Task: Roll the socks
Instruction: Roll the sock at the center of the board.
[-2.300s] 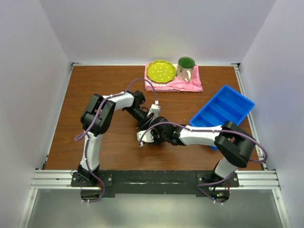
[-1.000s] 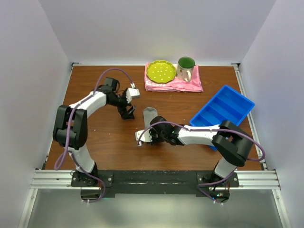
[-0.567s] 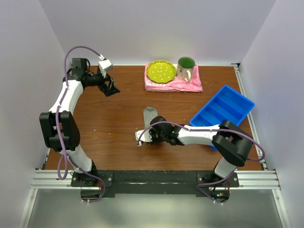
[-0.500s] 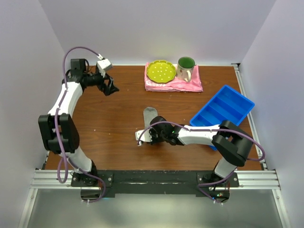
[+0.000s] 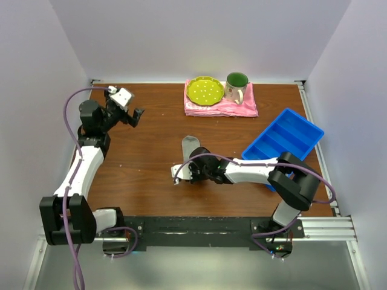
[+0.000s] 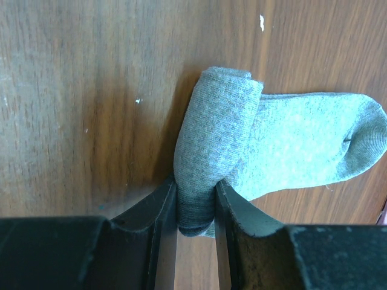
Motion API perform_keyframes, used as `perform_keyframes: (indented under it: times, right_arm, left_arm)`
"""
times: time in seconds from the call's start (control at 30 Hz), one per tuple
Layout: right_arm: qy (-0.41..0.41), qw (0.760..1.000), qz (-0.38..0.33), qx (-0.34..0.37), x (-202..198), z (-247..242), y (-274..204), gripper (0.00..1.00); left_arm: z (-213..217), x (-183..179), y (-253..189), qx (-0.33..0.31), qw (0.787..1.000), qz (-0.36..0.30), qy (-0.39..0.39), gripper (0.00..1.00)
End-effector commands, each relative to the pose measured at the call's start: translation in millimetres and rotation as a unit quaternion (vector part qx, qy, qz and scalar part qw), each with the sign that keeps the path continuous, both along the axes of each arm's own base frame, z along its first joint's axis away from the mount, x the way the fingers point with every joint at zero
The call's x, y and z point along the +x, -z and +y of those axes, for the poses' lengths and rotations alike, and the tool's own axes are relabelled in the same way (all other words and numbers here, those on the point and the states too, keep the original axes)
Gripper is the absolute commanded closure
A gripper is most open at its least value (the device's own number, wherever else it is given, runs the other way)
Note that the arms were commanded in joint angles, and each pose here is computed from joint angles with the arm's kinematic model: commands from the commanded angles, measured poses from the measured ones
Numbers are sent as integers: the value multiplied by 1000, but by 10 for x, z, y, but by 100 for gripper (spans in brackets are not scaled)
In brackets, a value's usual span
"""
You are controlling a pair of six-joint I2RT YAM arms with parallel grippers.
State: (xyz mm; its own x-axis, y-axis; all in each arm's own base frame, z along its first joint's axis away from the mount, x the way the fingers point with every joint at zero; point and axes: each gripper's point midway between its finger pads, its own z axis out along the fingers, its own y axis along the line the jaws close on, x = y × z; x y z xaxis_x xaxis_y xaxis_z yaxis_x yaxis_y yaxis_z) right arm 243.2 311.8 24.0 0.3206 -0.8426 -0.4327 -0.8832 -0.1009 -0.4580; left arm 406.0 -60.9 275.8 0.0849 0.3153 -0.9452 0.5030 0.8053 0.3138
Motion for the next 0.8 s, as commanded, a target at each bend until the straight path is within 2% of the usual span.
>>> perform_keyframes:
  times: [0.0,0.03,0.07,0.13,0.27,0.3,0.33,0.37,0.53,0.77]
  right_arm:
    - [3,999,41,-28,-136,-65,185,100]
    - [6,999,44,-25,-132,-51,173,100]
    - [4,999,48,-24,-146,-48,171,100]
    - [3,998,55,-25,-168,-50,166,100]
    - [-5,996,80,-22,-243,-8,156,100]
    - [-4,996,84,-22,-239,15,147,100]
    - [-4,995,92,-27,-258,1,161,100]
    - [-5,995,96,-27,-261,7,158,100]
    - [-3,990,142,-23,-301,53,106,100]
    - [2,982,189,-24,-303,47,69,100]
  left_arm:
    - [-212,-242,222,-8,998,-26,64,0]
    - [-241,-318,51,-3,994,-85,73,0]
    - [-329,-475,344,2,992,-77,103,0]
    - [-375,-550,390,-5,989,-93,115,0]
    - [-477,-569,660,-8,987,-51,153,0]
    - [-498,-582,728,3,985,-43,168,0]
    - [-522,-631,915,45,979,-37,195,0]
    - [-599,-715,964,61,970,-41,232,0]
    - [-821,-1035,1334,126,942,-54,306,0]
    - [-945,-1254,1555,153,925,-64,342,0]
